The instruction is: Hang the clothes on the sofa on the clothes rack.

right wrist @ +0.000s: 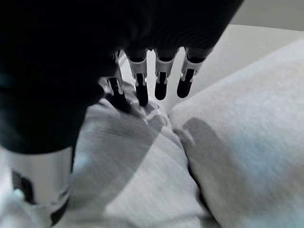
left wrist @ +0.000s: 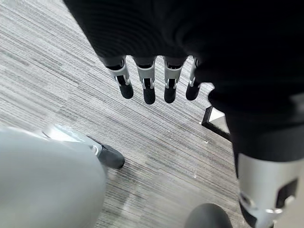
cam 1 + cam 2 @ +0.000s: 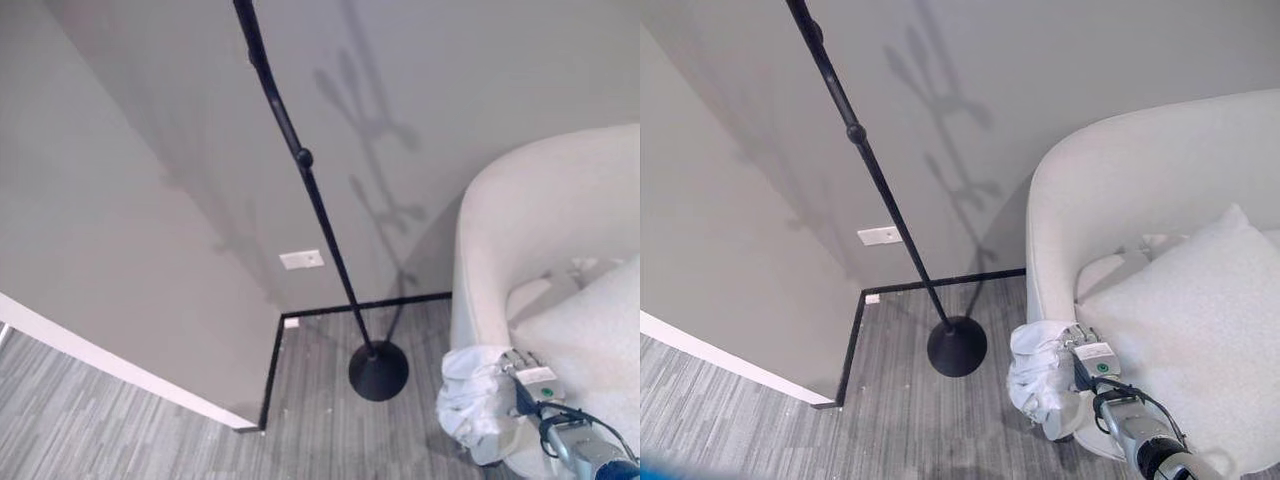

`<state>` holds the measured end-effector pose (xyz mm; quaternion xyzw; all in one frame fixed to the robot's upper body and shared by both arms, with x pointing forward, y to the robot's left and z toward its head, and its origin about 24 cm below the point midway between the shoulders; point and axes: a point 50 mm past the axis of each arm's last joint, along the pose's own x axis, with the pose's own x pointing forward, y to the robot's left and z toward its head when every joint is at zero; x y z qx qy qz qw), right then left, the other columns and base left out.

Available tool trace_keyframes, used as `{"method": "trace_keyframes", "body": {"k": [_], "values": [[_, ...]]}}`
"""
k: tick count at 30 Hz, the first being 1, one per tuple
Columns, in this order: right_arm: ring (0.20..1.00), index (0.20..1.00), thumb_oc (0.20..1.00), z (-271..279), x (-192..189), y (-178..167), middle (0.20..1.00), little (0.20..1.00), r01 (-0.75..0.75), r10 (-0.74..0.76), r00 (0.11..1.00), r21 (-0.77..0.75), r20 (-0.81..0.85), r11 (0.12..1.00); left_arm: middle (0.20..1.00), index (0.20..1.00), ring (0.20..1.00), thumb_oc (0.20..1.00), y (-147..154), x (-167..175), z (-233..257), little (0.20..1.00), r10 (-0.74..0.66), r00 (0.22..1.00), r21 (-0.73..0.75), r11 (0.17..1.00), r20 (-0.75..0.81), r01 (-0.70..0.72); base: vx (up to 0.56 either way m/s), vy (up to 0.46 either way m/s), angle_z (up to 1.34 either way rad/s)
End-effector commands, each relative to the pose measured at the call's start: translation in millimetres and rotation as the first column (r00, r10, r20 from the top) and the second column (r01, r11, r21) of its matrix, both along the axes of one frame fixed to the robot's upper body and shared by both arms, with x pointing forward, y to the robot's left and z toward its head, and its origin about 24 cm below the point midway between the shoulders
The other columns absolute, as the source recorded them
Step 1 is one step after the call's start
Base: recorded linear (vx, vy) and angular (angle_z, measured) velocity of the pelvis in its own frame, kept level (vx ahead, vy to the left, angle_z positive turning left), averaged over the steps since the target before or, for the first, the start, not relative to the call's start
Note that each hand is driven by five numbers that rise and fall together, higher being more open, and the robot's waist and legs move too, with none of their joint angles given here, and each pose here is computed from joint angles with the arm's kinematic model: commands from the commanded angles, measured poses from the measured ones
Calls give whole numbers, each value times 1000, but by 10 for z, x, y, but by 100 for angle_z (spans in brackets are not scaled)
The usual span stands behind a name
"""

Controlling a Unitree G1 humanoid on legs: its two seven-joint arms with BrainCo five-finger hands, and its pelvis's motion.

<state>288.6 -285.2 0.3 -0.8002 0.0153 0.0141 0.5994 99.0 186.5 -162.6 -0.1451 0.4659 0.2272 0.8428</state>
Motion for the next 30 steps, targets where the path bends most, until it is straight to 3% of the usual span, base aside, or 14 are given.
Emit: {"method": "trace_keyframes", "body": {"k": [1,2,3,4,5,12,18,21,22,23,24,25,27,30], "values": [[906,906,906,-7,118,69,906,906,-20,17,999,-90,-37,996,1000,1000,1000,1000,253,234,110,1000,8,997,72,997,80,-14,-33,-7,4],[454,454,454,-11,112,22,454,454,2,-8,999,-118,-51,993,1000,1000,1000,1000,240,242,111,1000,7,997,68,998,82,-13,-24,-8,6],[413,413,413,-11,113,23,413,413,2,-8,999,-118,-51,993,1000,1000,1000,1000,240,243,111,1000,7,997,68,998,82,-13,-27,0,5],[253,253,253,-35,87,-27,253,253,22,-33,997,-147,-73,989,1000,1000,1000,1000,235,240,108,1000,15,997,65,998,79,-20,-18,1,5],[200,200,200,-42,81,-38,200,200,27,-40,996,-160,-76,987,1000,1000,1000,1000,228,245,108,1000,18,997,63,998,80,-23,-18,1,9],[200,200,200,-164,-2,-44,200,200,40,-69,989,-214,-131,976,1000,1000,1000,1000,209,303,126,1000,25,995,60,998,98,-31,-22,1,13],[200,200,200,-226,-59,-36,200,200,106,-124,987,-166,-103,980,1000,1000,1000,1000,191,352,147,1000,18,993,71,997,113,-26,-4,2,1],[200,200,200,-205,-114,-120,200,200,241,-242,970,-43,-11,970,1000,1000,1000,1000,227,369,163,1000,4,994,106,994,110,-15,1,34,4],[200,200,200,-154,-102,-132,200,200,291,-294,954,61,52,955,1000,1000,1000,1000,236,347,156,1000,-4,995,117,993,97,-7,38,97,6],[200,200,200,51,-23,-124,200,200,267,-299,938,188,173,945,1000,1000,1000,1000,288,277,135,1000,-13,998,147,989,56,4,40,86,3],[200,200,200,51,-27,-128,200,200,268,-300,938,188,172,945,1000,1000,1000,1000,286,276,134,1000,-14,998,146,989,56,5,73,112,-15],[200,200,200,431,95,-52,200,200,151,-246,908,285,339,947,1000,1000,1000,1000,291,255,126,1000,-40,999,166,986,34,34,62,101,-14],[200,200,200,836,186,15,200,200,45,-251,834,393,491,918,1000,1000,1000,1000,241,288,132,1000,-88,996,172,982,34,81,52,130,-17],[200,200,200,1120,294,63,200,200,-27,-280,773,470,570,882,1000,1000,1000,1000,185,392,163,1000,-163,985,180,972,53,151,10,100,-30]]}}
